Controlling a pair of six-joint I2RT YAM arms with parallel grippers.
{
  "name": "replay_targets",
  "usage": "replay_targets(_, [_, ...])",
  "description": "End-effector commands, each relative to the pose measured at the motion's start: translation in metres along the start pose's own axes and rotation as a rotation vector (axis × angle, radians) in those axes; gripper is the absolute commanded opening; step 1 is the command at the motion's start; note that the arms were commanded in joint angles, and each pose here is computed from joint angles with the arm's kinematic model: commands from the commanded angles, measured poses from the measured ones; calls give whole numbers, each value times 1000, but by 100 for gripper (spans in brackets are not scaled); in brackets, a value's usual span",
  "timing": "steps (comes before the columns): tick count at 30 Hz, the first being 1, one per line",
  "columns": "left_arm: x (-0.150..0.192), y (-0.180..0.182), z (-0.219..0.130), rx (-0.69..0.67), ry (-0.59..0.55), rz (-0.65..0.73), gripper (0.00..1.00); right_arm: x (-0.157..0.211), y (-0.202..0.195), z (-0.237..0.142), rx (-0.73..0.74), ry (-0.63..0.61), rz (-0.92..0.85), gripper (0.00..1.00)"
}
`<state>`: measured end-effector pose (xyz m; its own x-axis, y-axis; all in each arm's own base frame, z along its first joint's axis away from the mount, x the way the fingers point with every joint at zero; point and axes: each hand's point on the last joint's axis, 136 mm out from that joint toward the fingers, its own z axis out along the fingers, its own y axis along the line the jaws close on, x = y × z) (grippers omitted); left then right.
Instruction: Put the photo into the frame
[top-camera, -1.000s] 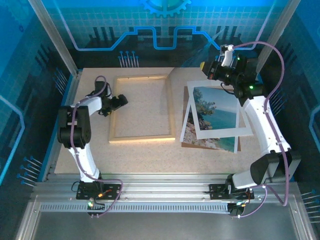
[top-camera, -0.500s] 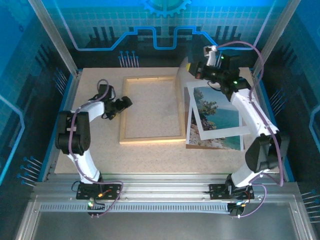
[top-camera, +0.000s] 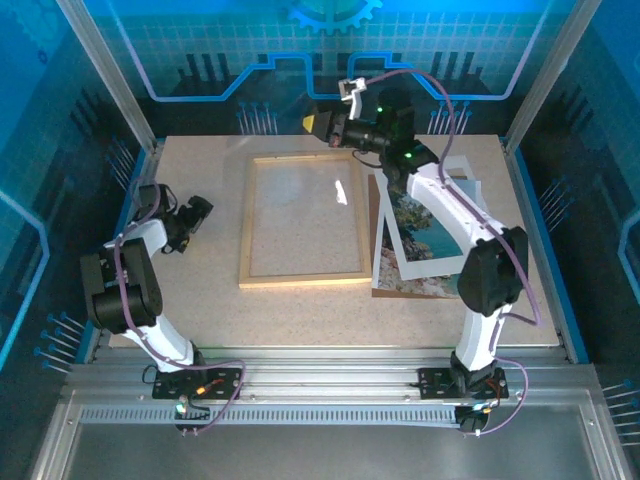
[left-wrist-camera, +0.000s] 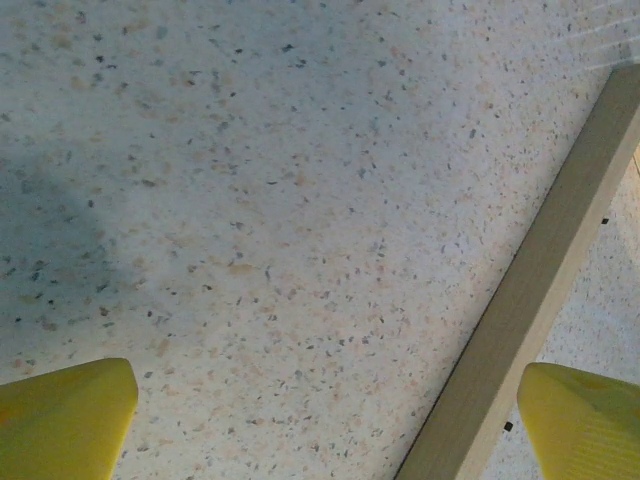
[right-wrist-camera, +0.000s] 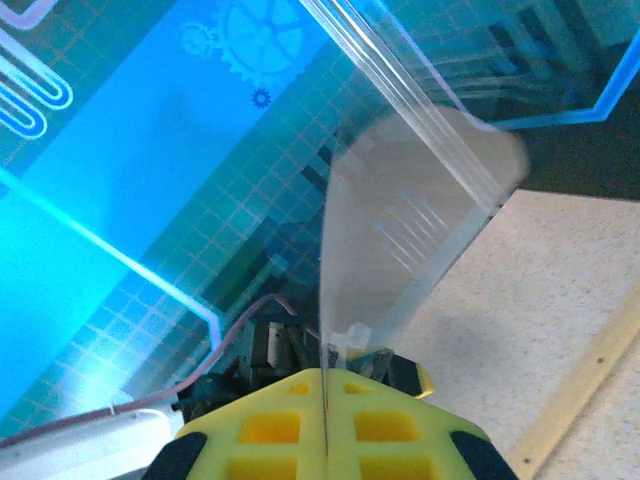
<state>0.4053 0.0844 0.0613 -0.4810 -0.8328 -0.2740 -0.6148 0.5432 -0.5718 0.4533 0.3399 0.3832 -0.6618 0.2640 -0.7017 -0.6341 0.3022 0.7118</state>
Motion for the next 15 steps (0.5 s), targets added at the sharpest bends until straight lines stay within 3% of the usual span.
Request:
replay_targets(1, [-5, -7, -7, 56, -21, -32, 99, 18, -24, 17, -51, -7, 139, 0])
replay_targets(15, [9, -10, -2, 96, 27, -20, 99, 106, -128, 14, 163, -26, 353, 0])
